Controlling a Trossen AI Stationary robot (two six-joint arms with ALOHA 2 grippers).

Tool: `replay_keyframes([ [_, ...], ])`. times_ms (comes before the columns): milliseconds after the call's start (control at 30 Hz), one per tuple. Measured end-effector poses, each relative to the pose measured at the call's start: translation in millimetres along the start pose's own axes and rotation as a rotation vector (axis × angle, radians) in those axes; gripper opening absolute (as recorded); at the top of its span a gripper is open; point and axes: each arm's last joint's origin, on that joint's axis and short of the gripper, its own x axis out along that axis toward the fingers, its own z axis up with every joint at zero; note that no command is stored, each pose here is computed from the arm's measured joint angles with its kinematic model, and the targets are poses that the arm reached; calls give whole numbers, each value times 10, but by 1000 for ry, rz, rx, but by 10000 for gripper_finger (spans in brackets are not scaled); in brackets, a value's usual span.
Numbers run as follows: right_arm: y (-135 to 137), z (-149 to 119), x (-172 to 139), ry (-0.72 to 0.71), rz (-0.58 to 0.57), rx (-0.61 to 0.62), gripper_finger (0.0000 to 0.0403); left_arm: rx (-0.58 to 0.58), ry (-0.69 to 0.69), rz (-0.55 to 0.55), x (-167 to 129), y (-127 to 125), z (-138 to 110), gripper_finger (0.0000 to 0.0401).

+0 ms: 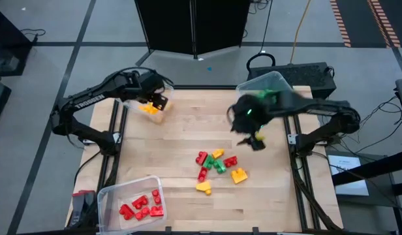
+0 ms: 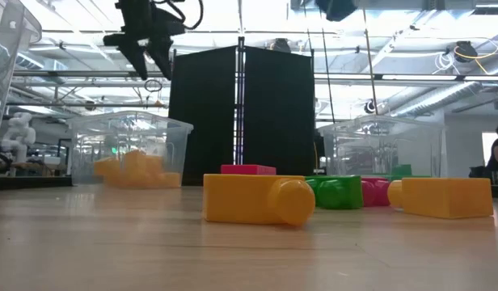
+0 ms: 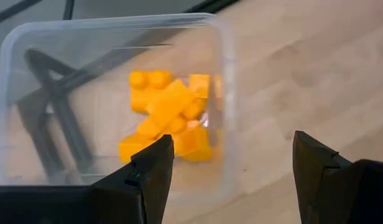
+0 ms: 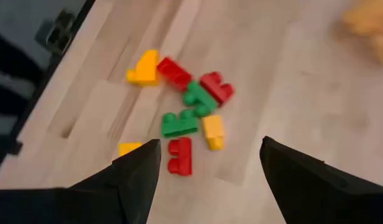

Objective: Sort blocks
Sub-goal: Put the yellow game piece into the top left transparent bin

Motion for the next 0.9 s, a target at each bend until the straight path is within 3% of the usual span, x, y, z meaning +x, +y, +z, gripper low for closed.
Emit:
replay_keyframes([
  [267, -68, -145, 1062, 18, -45, -139, 267, 37, -26, -36, -58, -155, -81, 214],
  [433, -180, -274, 1583, 132, -6, -125, 267, 53, -27, -44, -73, -191, -110, 215],
  [633, -313, -454, 1996, 257, 32, -121, 267, 71, -26, -53, -90, -227, -140, 215],
  [900, -403, -542, 2289, 287, 6, -108, 262, 79, -26, -56, -98, -242, -153, 215],
])
